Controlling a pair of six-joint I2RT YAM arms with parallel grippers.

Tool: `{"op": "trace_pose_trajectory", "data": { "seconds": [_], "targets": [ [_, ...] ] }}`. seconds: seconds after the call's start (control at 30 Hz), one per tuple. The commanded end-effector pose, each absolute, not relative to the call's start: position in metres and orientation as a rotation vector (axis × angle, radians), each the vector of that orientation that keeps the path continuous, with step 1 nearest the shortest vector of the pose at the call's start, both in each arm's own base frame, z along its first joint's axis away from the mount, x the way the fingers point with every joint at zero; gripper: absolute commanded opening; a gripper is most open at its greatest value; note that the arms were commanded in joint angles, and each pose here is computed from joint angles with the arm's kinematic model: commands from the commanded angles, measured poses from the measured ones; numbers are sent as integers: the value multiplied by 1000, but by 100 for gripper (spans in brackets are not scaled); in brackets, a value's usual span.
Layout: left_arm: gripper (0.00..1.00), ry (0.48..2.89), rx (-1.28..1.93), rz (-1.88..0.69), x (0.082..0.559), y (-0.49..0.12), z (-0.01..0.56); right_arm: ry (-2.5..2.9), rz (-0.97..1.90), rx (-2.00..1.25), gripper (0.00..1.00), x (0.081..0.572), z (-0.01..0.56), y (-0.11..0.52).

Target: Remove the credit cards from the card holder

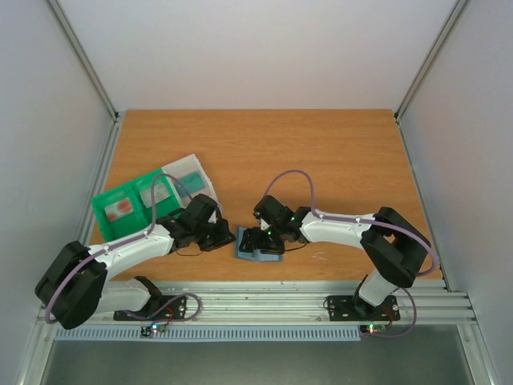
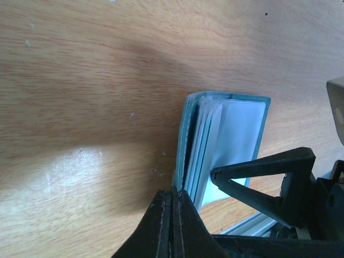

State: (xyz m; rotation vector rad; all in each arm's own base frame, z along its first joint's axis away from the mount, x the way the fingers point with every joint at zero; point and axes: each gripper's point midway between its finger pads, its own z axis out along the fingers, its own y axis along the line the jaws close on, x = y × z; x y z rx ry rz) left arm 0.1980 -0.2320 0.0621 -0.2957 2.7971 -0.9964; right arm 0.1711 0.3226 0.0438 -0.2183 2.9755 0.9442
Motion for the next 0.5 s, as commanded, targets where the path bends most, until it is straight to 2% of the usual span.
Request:
{"op": "trace_pose_trajectory", "data": {
  "seconds": [0.0, 0.47],
  "targets": [
    [1, 2720, -293, -1039, 207, -236, 74, 2980, 969, -219, 79, 173, 44, 333],
    [1, 2725, -269, -1009, 205, -232, 76, 2988, 769, -208, 70, 177, 37, 308]
  ]
}}
